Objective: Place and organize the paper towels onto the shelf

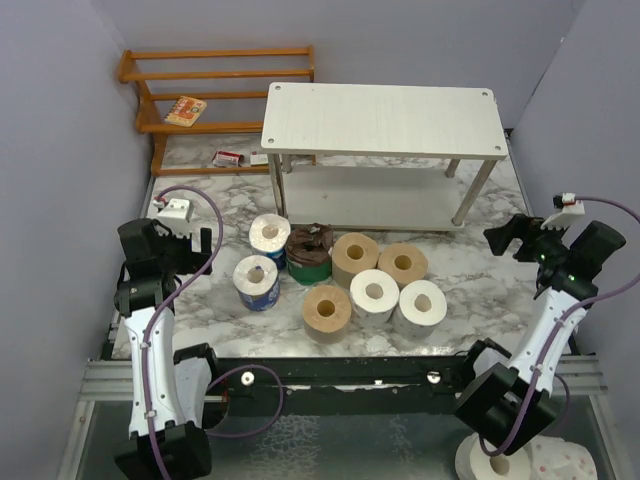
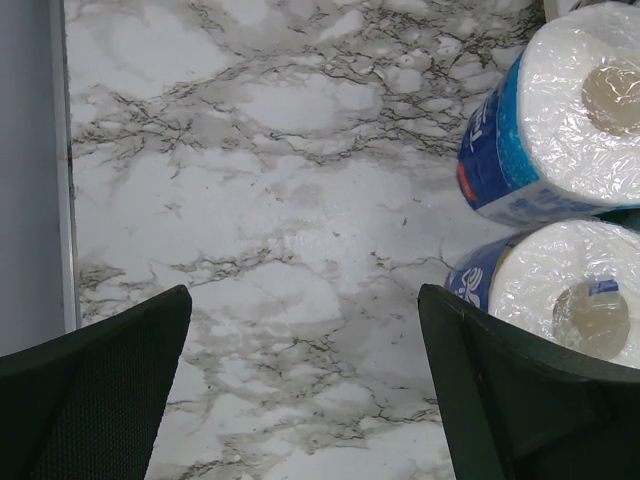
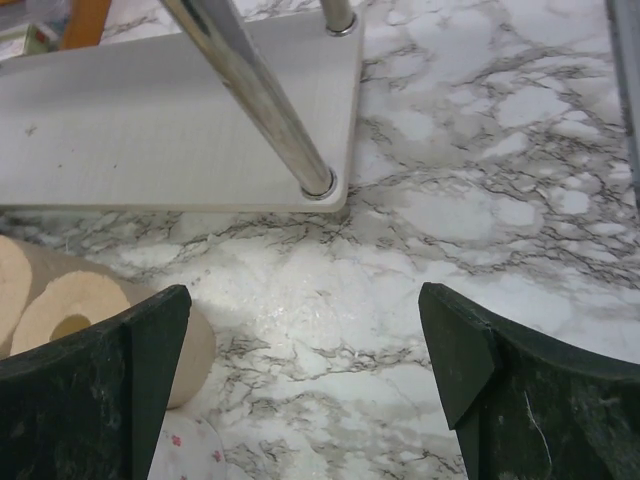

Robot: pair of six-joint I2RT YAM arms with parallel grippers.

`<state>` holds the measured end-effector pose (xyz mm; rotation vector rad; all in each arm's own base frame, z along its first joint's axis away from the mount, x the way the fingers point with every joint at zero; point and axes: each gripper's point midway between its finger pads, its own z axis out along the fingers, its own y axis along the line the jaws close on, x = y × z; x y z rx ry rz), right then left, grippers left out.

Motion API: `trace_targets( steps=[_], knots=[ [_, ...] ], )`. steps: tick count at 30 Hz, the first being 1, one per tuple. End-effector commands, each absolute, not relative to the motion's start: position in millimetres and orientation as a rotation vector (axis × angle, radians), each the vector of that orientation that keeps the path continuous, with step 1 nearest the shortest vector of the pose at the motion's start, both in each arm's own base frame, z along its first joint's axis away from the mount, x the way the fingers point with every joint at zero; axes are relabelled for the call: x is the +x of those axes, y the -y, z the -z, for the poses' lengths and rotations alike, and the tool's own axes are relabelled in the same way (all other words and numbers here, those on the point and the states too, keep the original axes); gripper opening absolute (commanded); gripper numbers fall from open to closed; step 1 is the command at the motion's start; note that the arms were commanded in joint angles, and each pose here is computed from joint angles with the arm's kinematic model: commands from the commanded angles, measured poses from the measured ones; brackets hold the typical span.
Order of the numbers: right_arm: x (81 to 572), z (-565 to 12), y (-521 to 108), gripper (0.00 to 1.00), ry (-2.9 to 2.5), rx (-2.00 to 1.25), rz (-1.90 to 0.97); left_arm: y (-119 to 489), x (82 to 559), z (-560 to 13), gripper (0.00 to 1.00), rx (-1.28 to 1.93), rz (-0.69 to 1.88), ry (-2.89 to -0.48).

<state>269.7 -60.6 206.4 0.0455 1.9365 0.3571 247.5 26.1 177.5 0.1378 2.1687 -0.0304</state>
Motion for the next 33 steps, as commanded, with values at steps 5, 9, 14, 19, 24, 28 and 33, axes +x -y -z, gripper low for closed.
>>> trace_targets(
  steps=[5, 9, 14, 19, 24, 28, 33],
  knots=[
    [267.8, -229.6, 48.1, 0.99, -1.838, -0.076, -0.337, -34.4, 247.7, -200.6, 0.99, 0.095, -0.039, -2.084],
    [255.8, -235.7, 23.4, 0.99, -1.796, -0.259, -0.396, -37.3, 248.4, -199.1, 0.99, 0.078, -0.051, -2.092],
    [268.4, -230.1, 45.4, 0.99, -1.833, -0.012, -0.385, -39.9, 248.5, -198.7, 0.99, 0.062, -0.063, -2.094],
    [270.9, -221.6, 52.9, 0.99, -1.861, 0.076, -0.386, -41.1, 248.3, -199.4, 0.99, 0.053, -0.07, -2.091],
    [263.2, -218.1, 27.5, 0.99, -1.842, 0.046, -0.552, -41.7, 249.3, -197.4, 0.99, 0.051, -0.07, -2.101],
    [236.9, -228.2, -22.6, 0.99, -1.73, -0.241, -0.826, -42.5, 250.6, -195.2, 0.99, 0.048, -0.068, -2.113],
    [246.0, -280.8, -18.8, 1.0, -1.601, -0.45, -0.743, -41.8, 249.3, -197.1, 0.99, 0.051, -0.069, -2.103]
  ],
)
